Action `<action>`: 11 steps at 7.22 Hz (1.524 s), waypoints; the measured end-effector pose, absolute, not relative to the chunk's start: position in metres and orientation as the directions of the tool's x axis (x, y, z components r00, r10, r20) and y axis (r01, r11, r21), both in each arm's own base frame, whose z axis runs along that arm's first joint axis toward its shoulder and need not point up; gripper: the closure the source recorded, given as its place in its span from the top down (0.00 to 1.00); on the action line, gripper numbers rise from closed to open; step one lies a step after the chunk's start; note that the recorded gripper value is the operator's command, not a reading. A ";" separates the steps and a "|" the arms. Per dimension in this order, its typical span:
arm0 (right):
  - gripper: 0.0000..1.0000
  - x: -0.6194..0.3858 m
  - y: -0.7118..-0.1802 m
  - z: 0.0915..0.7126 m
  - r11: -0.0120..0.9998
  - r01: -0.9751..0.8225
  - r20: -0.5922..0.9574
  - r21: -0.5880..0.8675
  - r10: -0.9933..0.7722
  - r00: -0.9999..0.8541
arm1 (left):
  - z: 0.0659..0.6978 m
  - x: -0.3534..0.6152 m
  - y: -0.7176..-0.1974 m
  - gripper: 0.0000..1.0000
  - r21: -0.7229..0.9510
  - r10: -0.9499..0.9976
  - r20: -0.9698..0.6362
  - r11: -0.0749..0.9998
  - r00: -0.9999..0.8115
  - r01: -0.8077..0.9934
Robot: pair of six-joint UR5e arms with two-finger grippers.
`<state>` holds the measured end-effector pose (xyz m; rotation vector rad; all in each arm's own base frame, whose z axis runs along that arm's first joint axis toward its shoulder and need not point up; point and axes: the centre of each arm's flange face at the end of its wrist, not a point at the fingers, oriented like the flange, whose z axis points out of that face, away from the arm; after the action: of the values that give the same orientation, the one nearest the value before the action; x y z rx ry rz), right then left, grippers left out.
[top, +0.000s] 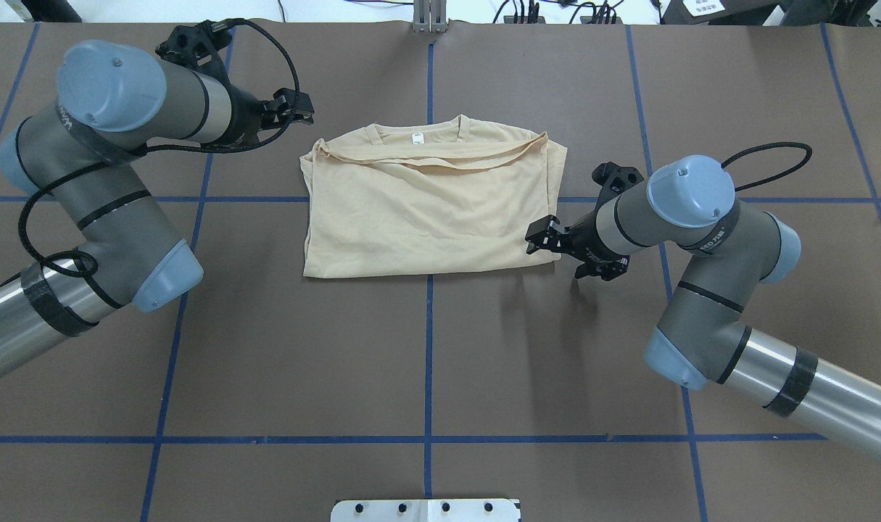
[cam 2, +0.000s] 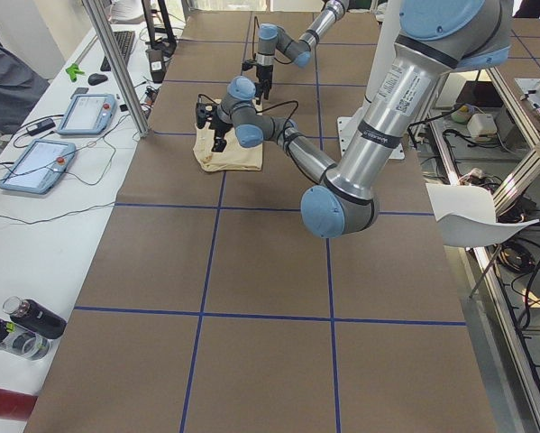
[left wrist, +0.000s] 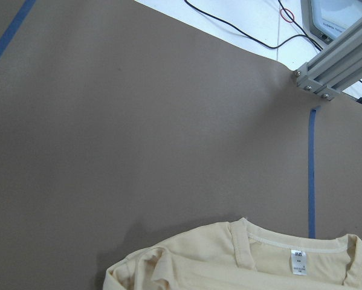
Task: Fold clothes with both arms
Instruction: 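Move the right gripper down to the folded shirt's side edge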
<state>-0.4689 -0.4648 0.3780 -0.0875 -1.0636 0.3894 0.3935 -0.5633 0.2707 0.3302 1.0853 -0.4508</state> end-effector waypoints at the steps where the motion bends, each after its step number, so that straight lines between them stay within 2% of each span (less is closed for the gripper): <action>1: 0.99 -0.470 -0.467 0.378 0.928 -0.281 0.834 -0.244 0.348 0.427 | 0.273 0.394 -0.563 0.99 0.037 -0.191 -0.899 0.863 0.394 0.504; 5: 0.95 -0.479 -0.479 0.361 0.923 -0.306 0.824 -0.233 0.354 0.443 | 0.284 0.393 -0.561 0.99 0.033 -0.202 -0.892 0.864 0.405 0.503; 6: 0.91 -0.482 -0.480 0.364 0.922 -0.309 0.818 -0.234 0.358 0.450 | 0.285 0.393 -0.561 0.99 0.032 -0.202 -0.891 0.864 0.406 0.502; 7: 0.63 -0.484 -0.481 0.366 0.921 -0.312 0.814 -0.233 0.360 0.455 | 0.285 0.394 -0.560 0.99 0.032 -0.202 -0.891 0.865 0.406 0.501; 8: 0.07 -0.485 -0.482 0.367 0.920 -0.315 0.812 -0.232 0.361 0.457 | 0.285 0.394 -0.560 0.99 0.032 -0.203 -0.891 0.865 0.407 0.501; 9: 0.00 -0.486 -0.483 0.366 0.920 -0.316 0.812 -0.232 0.362 0.457 | 0.286 0.394 -0.560 0.99 0.032 -0.203 -0.891 0.864 0.407 0.502; 11: 0.00 -0.487 -0.484 0.364 0.918 -0.317 0.808 -0.237 0.368 0.461 | 0.286 0.393 -0.560 0.99 0.033 -0.203 -0.890 0.863 0.407 0.503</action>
<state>-0.4871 -0.4841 0.3637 -0.0555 -1.0074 0.4217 0.3934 -0.5602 0.2860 0.3183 1.0635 -0.4549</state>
